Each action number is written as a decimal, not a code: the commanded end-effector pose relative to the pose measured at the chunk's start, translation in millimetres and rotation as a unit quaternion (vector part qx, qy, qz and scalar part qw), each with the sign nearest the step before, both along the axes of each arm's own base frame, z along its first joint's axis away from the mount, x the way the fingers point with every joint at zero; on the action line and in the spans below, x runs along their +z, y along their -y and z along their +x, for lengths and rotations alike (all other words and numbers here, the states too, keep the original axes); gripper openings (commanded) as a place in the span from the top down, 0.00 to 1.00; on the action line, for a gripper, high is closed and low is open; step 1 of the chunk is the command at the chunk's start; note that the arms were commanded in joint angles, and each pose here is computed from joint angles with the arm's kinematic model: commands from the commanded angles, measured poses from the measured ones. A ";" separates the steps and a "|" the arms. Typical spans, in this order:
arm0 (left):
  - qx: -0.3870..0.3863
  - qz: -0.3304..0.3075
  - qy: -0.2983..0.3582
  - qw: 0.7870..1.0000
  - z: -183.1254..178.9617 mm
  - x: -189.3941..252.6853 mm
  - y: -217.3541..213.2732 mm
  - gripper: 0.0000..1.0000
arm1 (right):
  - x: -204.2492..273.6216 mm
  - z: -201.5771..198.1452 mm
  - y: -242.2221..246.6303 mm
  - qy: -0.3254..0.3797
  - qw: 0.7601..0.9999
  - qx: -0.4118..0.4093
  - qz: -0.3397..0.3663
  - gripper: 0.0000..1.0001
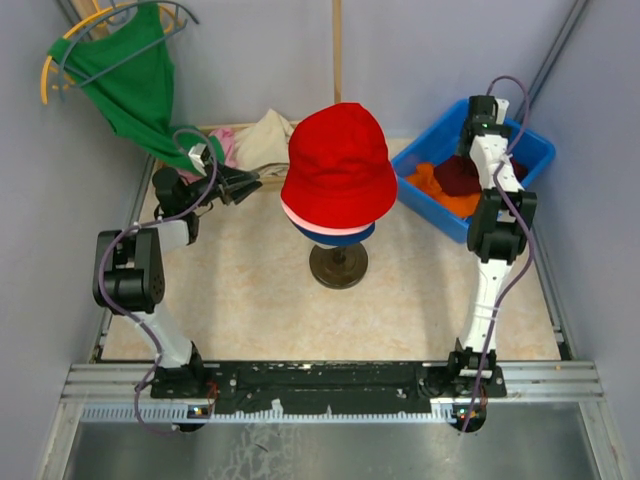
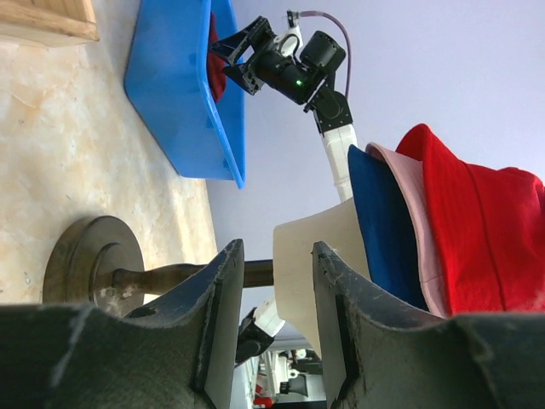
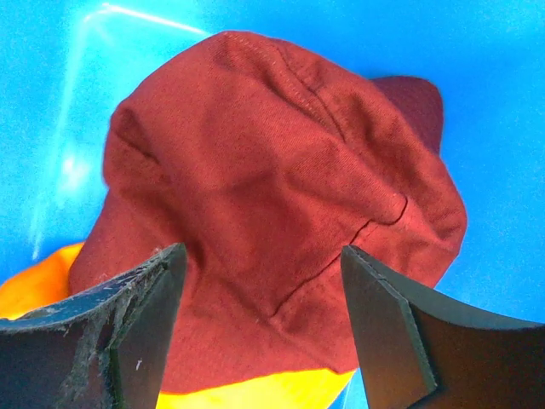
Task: Stack the hats
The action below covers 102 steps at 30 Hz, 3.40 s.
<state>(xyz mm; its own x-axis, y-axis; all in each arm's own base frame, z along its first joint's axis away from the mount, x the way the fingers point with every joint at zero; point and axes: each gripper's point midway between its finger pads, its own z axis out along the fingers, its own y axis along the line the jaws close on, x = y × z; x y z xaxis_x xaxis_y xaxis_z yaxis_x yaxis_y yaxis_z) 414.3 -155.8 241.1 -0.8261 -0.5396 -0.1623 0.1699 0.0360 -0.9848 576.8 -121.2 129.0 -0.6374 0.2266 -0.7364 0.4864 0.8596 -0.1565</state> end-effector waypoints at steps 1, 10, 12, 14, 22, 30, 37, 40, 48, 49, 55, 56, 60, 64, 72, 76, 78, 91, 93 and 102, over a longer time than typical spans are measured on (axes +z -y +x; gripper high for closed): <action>-0.007 -0.011 0.024 1.000 4.4 4.6 -2.7 0.57 | 25.7 13.5 17.6 0.029 0.997 -0.031 -0.064 0.27; -0.010 -0.021 0.015 1.000 9.1 -5.8 -3.1 0.58 | 0.2 19.9 22.3 0.013 0.996 -0.043 -0.075 0.34; -0.012 -0.022 0.014 1.000 9.3 -6.5 -3.0 0.58 | -1.3 22.0 20.6 0.015 0.996 -0.042 -0.074 0.41; -0.012 -0.022 0.013 1.000 9.8 -8.1 -2.8 0.58 | -2.6 24.3 18.5 0.015 0.996 -0.040 -0.074 0.48; -0.014 -0.007 0.016 1.000 11.1 -8.6 -2.5 0.59 | 14.5 21.8 19.2 0.024 0.996 -0.044 -0.077 1.00; -0.012 0.100 0.012 0.995 18.3 -6.9 -3.6 0.60 | 125.7 -9.7 5.1 0.108 0.992 -0.025 -0.054 1.00; -0.015 0.119 0.034 0.992 7.4 20.9 0.7 0.60 | 221.7 -57.3 -30.0 0.186 0.982 0.018 0.025 1.00; -0.018 0.117 0.048 0.992 0.3 36.2 5.0 0.60 | 243.2 -70.3 -42.6 0.201 0.977 0.037 0.054 1.00; -0.029 0.121 0.086 0.989 -15.0 80.2 13.2 0.59 | 354.0 -104.5 -100.4 0.319 0.923 0.129 0.170 1.00; -0.031 0.120 0.091 0.988 -17.8 85.7 14.1 0.59 | 368.4 -110.8 -107.4 0.334 0.914 0.141 0.183 1.00; -0.027 0.126 0.108 0.986 -32.9 109.1 13.8 0.59 | 438.8 -150.3 -176.0 0.401 0.810 0.250 0.347 1.00; -0.028 0.127 0.108 0.986 -35.8 110.7 13.8 0.59 | 452.2 -158.2 -185.8 0.412 0.787 0.267 0.374 1.00; -0.026 0.128 0.112 0.985 -45.8 115.9 13.4 0.59 | 505.1 -191.5 -223.7 0.426 0.682 0.346 0.483 1.00; -0.025 0.127 0.117 0.985 -56.1 119.3 13.4 0.59 | 545.9 -218.4 -243.2 0.418 0.606 0.394 0.551 1.00; -0.024 0.122 0.132 0.983 -62.9 131.4 13.6 0.59 | 538.7 -246.8 -285.9 0.342 0.577 0.432 0.604 1.00; -0.023 0.118 0.137 0.983 -64.5 133.9 14.1 0.59 | 527.6 -252.7 -309.2 0.313 0.578 0.440 0.612 1.00; -0.025 0.115 0.136 0.984 -65.4 132.8 14.3 0.59 | 523.3 -252.9 -317.9 0.305 0.581 0.440 0.613 1.00; -0.028 0.112 0.136 0.984 -71.5 125.4 14.0 0.59 | 471.8 -250.1 -373.1 0.227 0.605 0.447 0.618 1.00; -0.029 0.110 0.133 0.985 -71.9 123.5 14.4 0.59 | 471.4 -255.8 -381.1 0.218 0.600 0.454 0.622 1.00; -0.049 0.009 0.152 0.987 -97.2 180.1 17.7 0.49 | 461.6 -273.3 -381.6 0.192 0.614 0.456 0.616 1.00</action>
